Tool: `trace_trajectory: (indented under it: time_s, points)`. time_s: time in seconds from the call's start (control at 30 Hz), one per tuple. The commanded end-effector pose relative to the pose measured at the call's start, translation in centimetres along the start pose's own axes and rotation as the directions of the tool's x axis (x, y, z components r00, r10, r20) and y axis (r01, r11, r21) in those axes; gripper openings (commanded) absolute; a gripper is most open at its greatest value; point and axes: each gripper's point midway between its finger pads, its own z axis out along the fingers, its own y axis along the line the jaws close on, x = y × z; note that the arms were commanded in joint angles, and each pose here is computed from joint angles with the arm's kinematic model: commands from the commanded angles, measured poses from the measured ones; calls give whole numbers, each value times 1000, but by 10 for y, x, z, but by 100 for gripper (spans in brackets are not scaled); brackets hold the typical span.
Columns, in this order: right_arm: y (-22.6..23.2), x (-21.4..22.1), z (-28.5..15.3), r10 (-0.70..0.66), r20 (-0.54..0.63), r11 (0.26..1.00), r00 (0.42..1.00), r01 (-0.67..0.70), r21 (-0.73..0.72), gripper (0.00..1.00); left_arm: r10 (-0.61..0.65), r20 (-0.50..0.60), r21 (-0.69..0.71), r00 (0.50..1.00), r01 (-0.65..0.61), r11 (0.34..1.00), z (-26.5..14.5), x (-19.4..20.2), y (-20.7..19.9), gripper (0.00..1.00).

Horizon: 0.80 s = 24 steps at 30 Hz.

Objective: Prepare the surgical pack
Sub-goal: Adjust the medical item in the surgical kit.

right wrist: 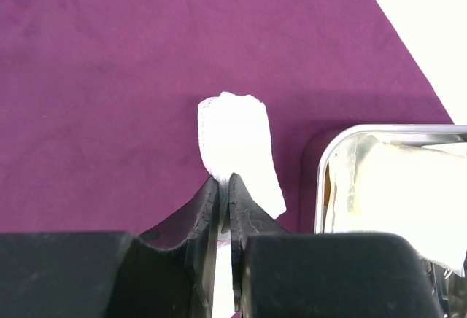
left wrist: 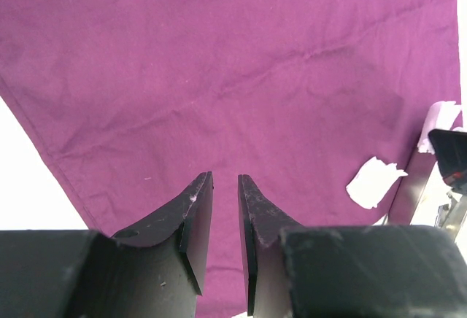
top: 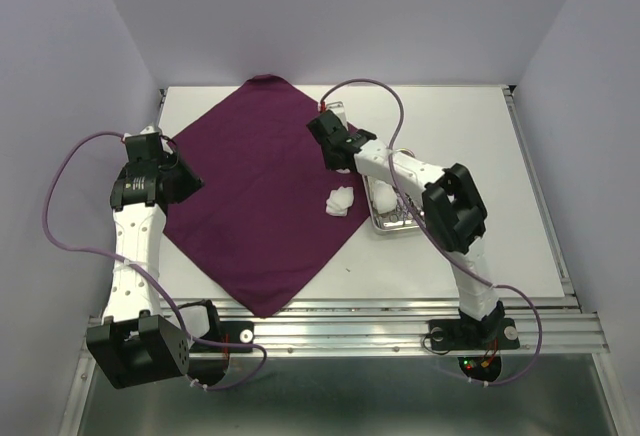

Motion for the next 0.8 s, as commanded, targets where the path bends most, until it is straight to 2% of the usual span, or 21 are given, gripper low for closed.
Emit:
trace_trajectory:
  time_s: [0.0, 0.33, 0.43, 0.77]
  points:
    - [-3, -43, -32, 105, 106, 994, 989, -101, -43, 6, 23, 37, 16, 999, -23, 1000, -5, -4, -1, 32]
    - [-22, -14, -69, 169, 47, 986, 985, -168, -14, 5, 17, 27, 34, 999, -18, 999, -2, 0, -2, 32]
    - [-10, -4, -79, 162, 33, 986, 986, -161, -32, 5, 18, 23, 35, 1000, -19, 999, -2, 1, -2, 32]
    - [-2, 39, -66, 143, -28, 989, 989, -142, 49, 5, 17, 25, 36, 1000, -18, 999, -4, 4, -1, 32]
